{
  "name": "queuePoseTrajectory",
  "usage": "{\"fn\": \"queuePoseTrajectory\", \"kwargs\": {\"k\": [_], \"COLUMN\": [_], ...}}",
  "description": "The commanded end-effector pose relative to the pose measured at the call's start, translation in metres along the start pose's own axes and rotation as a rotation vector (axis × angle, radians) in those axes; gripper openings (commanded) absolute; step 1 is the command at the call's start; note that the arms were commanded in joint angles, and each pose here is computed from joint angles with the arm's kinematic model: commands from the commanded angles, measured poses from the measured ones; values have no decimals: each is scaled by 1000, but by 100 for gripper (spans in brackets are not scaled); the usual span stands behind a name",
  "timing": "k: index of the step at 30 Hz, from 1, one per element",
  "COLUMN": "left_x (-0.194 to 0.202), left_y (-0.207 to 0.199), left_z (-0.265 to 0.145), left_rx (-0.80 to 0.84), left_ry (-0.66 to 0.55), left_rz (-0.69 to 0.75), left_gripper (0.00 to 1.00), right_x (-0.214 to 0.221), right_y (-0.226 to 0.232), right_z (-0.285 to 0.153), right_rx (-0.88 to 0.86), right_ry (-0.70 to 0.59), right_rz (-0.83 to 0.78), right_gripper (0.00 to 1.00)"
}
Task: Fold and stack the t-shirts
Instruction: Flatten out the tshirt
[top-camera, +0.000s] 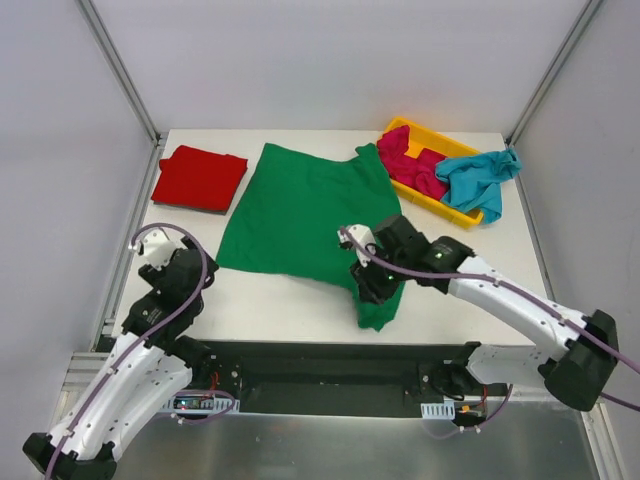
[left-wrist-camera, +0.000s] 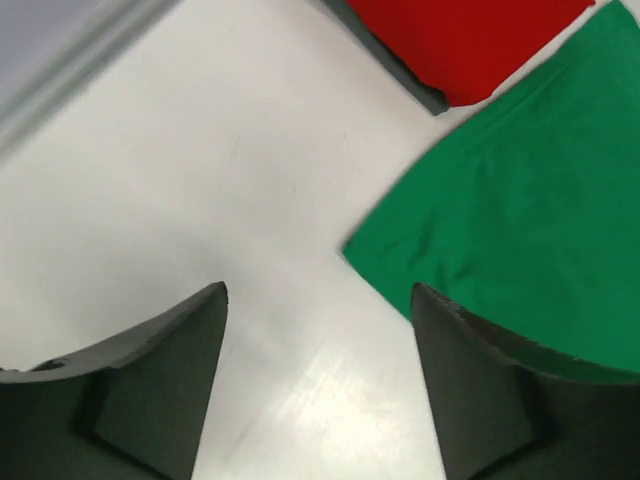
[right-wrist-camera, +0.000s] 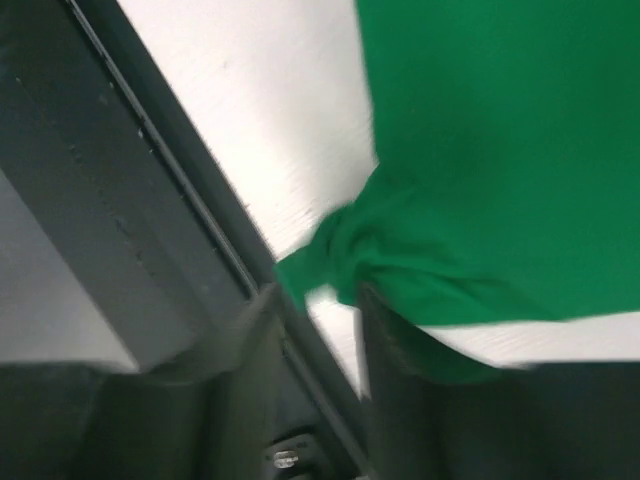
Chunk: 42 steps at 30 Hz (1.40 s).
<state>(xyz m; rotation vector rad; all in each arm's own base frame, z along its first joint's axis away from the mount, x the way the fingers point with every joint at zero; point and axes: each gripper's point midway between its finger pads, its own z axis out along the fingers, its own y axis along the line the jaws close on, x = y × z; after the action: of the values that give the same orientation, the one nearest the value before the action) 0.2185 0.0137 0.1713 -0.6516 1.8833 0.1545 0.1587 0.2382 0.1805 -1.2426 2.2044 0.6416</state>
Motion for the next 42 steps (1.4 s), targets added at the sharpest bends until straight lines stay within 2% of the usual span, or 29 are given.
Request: {"fn": "queuePoseTrajectory", "kwargs": {"k": [1, 2, 4, 6, 7, 11, 14, 17, 20, 22, 30, 35, 42], "left_x": [-2, -6, -7, 1, 6, 27, 42, 48, 55, 63, 90, 99, 107], "left_y": [6, 4, -4, -15, -21, -35, -36, -33, -32, -34, -16, -6, -13], "left_z": [-9, -10, -11, -10, -9, -3, 1, 3, 5, 6, 16, 18, 17], "left_rx": [-33, -33, -21, 7, 13, 15, -9, -28, -26, -11, -89, -115, -95], "left_ry": [6, 6, 38, 98, 132, 245, 295, 299, 305, 322, 394, 439, 495], "left_rz": [-248, -242, -224, -208, -189, -93, -84, -100, -116, -112, -91, -105, -139], "left_gripper": [87, 96, 99, 99, 99, 99, 99, 99, 99, 99, 99, 99, 99], "right_x": [-6, -5, -3, 0, 4, 40, 72, 86, 82, 85, 108, 131, 145], "right_y": [15, 12, 0, -16, -22, -58, -60, -47, -32, -29, -67, -115, -177], "right_z": [20, 21, 19, 13, 9, -7, -8, 4, 26, 38, 68, 69, 67], "right_rx": [-56, -30, 53, 163, 214, 480, 523, 443, 305, 281, 418, 553, 624], "right_ry": [-55, -57, -76, -113, -133, -191, -193, -193, -227, -191, 0, 85, 142], "right_rz": [74, 103, 161, 244, 293, 561, 718, 752, 768, 775, 865, 918, 1012], "right_gripper": [57, 66, 91, 100, 96, 96, 96, 96, 96, 96, 96, 96, 96]}}
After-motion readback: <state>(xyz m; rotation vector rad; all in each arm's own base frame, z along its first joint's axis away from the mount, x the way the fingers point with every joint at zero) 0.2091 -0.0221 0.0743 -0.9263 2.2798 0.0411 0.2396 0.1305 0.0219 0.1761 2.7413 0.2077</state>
